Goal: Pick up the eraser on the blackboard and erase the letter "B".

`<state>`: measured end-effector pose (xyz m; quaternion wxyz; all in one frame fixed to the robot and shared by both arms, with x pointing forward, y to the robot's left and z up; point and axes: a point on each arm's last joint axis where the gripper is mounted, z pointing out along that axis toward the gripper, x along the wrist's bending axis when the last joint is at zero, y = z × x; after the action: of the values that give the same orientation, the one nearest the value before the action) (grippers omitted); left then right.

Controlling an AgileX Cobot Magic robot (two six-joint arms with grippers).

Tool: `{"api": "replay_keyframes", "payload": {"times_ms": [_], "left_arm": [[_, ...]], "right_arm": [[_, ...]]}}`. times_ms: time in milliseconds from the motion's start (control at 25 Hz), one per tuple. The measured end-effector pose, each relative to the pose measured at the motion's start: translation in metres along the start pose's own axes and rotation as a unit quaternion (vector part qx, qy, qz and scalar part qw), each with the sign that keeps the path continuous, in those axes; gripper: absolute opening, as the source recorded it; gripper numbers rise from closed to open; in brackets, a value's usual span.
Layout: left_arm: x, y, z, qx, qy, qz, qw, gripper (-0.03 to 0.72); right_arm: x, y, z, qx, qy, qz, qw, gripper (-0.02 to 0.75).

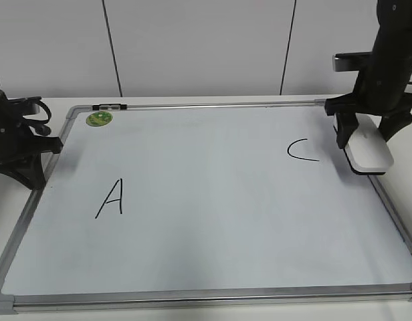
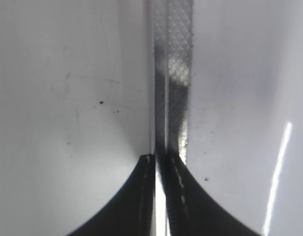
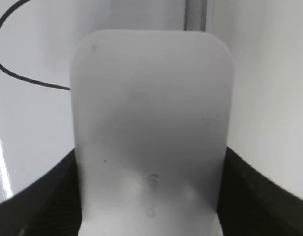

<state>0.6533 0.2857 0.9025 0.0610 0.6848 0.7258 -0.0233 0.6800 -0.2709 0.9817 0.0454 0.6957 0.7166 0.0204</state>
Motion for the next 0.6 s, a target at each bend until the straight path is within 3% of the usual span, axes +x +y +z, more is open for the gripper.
{"api": "replay_keyframes", "payload": {"times_ms": [600], "left_arm": [[0.000,0.000,0.000,0.000,0.000,0.000,1.000,0.055]], "right_arm": [[0.003,0.002,0.030,0.033,0.008,0.001,0.999,0.517]]}}
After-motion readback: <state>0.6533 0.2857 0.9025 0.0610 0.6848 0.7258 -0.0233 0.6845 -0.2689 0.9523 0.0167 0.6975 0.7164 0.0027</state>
